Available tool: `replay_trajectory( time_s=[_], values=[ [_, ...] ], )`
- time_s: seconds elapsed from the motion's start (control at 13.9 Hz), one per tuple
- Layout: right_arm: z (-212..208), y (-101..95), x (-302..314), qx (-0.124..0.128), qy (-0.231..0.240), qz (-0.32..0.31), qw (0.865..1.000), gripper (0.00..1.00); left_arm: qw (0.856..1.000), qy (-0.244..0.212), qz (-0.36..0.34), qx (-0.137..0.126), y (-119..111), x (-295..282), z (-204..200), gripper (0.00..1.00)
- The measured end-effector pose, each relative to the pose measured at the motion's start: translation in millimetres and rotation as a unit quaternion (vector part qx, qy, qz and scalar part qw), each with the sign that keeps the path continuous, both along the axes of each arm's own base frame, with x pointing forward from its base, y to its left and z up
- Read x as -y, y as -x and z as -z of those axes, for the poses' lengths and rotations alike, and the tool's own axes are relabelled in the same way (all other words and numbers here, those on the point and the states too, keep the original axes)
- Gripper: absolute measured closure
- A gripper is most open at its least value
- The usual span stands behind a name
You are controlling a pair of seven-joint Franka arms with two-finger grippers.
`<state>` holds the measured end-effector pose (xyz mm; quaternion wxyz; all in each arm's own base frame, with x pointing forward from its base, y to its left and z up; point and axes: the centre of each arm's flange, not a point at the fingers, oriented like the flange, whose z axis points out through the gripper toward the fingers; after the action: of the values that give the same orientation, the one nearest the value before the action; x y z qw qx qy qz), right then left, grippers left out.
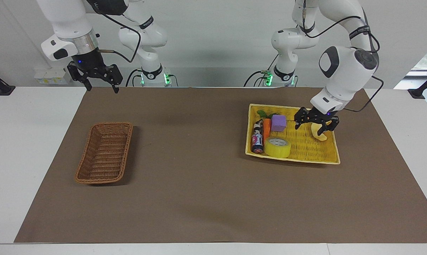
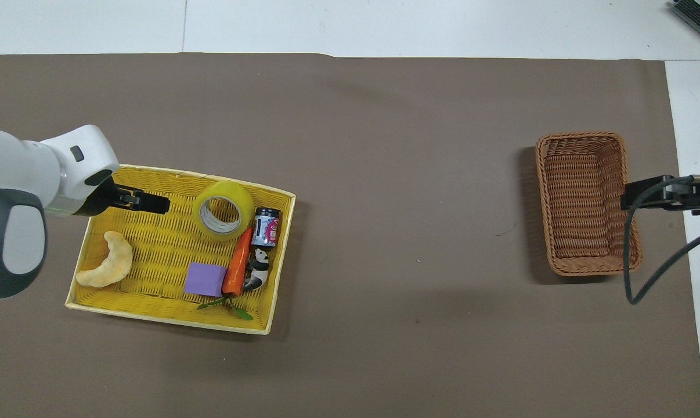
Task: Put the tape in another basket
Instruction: 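Reach the left gripper into the yellow basket to the tape roll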
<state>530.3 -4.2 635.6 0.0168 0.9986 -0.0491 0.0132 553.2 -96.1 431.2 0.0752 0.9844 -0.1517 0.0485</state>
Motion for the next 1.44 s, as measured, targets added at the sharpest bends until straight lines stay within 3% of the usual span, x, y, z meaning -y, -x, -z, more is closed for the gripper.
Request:
replay_trajectory(
  time_s=[0.29, 0.57, 0.93, 1.08, 1.22, 1.44],
  values=[
    [0, 0.0, 0, 0.0, 0.0, 0.0, 1.0, 0.0, 1.0, 0.002, 0.007, 0.008, -2, 18, 54, 0.01],
    [0, 0.0, 0, 0.0, 0.0, 0.0, 1.0, 0.0, 1.0, 0.002, 0.004, 0.013, -1, 17, 84, 0.1],
    [0, 0.0, 0, 0.0, 0.0, 0.0, 1.0, 0.0, 1.0, 0.003, 0.002, 0.012, 2, 24, 92, 0.75],
    [0, 0.0, 0, 0.0, 0.0, 0.0, 1.0, 0.0, 1.0, 0.003, -0.002, 0.003, 3, 24, 90, 0.77],
    [0, 0.0, 0, 0.0, 0.0, 0.0, 1.0, 0.0, 1.0, 0.003, -0.014, -0.022, 2, 21, 78, 0.77],
    [0, 0.0, 0, 0.0, 0.0, 0.0, 1.0, 0.0, 0.998, 0.005, -0.027, -0.051, -6, 18, 15, 0.77]
  ],
)
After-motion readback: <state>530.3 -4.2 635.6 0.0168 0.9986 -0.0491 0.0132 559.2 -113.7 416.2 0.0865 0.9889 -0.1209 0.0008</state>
